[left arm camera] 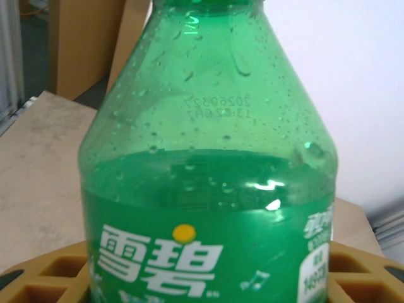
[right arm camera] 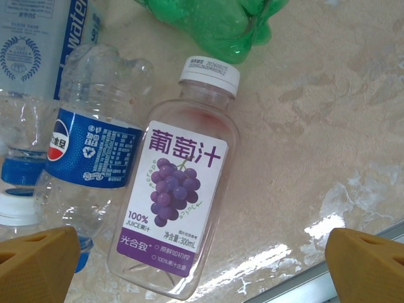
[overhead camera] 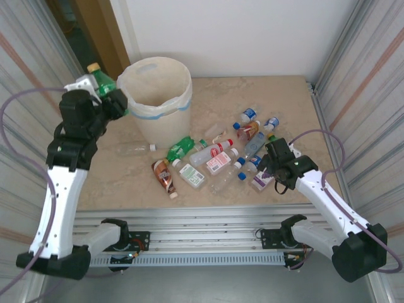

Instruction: Put the plastic bottles in the bin

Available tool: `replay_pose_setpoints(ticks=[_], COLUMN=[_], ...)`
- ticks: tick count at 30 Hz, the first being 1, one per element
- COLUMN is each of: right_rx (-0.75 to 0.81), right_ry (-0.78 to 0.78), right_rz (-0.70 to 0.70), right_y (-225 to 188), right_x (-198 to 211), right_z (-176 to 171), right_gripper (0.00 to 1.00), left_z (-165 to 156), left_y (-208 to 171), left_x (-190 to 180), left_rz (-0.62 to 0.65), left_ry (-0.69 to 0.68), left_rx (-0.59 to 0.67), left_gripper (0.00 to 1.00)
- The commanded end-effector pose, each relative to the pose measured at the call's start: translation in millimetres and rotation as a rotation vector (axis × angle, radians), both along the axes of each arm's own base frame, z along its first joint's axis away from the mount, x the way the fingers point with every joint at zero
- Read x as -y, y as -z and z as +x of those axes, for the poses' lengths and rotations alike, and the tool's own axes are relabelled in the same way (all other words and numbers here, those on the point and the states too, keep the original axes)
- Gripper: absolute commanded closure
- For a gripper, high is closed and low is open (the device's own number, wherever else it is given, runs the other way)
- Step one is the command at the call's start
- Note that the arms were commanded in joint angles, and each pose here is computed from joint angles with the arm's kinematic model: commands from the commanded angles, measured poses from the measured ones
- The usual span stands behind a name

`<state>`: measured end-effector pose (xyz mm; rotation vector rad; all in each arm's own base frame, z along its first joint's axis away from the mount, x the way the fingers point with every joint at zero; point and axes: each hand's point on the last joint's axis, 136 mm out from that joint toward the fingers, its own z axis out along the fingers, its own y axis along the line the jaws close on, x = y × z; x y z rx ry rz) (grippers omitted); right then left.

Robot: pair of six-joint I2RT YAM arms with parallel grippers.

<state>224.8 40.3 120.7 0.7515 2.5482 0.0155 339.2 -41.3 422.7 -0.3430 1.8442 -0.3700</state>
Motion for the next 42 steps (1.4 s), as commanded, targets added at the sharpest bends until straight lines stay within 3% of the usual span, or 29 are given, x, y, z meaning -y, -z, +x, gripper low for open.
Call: replay_pose_setpoints(ticks=[1,11,22,28,32,38,42], right_rx=[0.026,0.058,0.077,0.079,0.083,0.084,0.077], right_ry=[0.003,0.014,0.03,0.025,0.025,0.04,0.046], right_rz=[0.017,0.036,0.051,0.05,0.039,0.044,0.032], right_y=[-13.7,-29.6,-39.2,-43.7,-48.4,-48.0,-47.5], right_x=[-2.5,-0.2,5.3,5.4,9.1,16.9,23.6], right_z=[2.2,-4.7,-16.0,-15.3,-11.1,-3.9,-1.7], right_gripper=[0.02,0.02,0.02,0.02,0.02,0.02,0.02], left_z=[26.9,101.0,140.7,151.2,150.4,144.4,134.1], left_y=[-33.2,-23.9,39.4,61.4,67.0,60.5,41.4], left_x=[13.2,49.7,81.1,87.7,89.5,88.7,84.2], left_rz=[0.021,0.109,0.201,0.215,0.214,0.226,0.232], left_ry=[0.07,0.154,0.23,0.256,0.262,0.273,0.264], left_rx=[0.088,0.051,-0.092,-0.147,-0.165,-0.175,-0.154], left_gripper=[0.56,0.56,0.5,0.46,0.36,0.18,0.16])
